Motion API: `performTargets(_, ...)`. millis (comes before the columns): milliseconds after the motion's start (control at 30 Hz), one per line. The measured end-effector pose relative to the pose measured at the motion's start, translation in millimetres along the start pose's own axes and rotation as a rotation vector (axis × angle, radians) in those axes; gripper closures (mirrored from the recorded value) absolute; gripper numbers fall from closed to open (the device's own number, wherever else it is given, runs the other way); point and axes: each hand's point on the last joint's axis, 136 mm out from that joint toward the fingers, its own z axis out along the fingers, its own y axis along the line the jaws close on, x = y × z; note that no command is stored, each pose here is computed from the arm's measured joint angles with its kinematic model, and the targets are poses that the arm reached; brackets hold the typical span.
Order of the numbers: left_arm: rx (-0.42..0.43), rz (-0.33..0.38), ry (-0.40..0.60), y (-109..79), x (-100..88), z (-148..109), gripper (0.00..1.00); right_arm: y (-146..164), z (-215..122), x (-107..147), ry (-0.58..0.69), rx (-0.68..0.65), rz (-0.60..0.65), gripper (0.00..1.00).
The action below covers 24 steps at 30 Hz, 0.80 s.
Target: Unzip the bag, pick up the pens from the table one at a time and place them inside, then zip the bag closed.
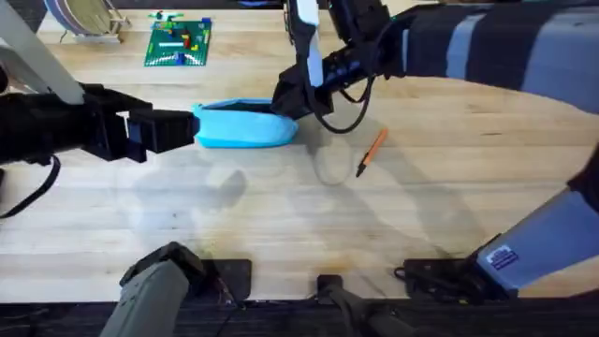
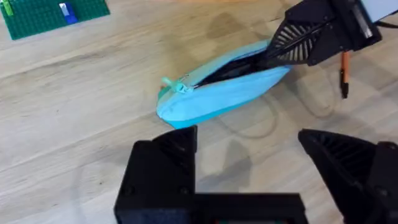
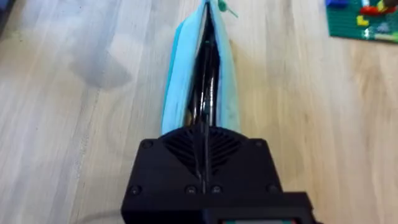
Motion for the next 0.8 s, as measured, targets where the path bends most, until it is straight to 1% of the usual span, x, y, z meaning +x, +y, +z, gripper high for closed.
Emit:
performTargets(300,0.0,0.0,0.0,0.0,0.0,0.0,0.007,1.4,6.2,6.3,0.006,-0.015,0.035,0.971)
performTargets(533,0.0,0.0,0.0,0.0,0.0,0.0,0.006,4.1,17.0,20.0,0.023,-0.04,0.066,0.971)
performTargets(800,0.0,0.0,0.0,0.0,0.0,0.0,0.006,4.8,18.6,21.5,0.024,-0.045,0.073,0.961)
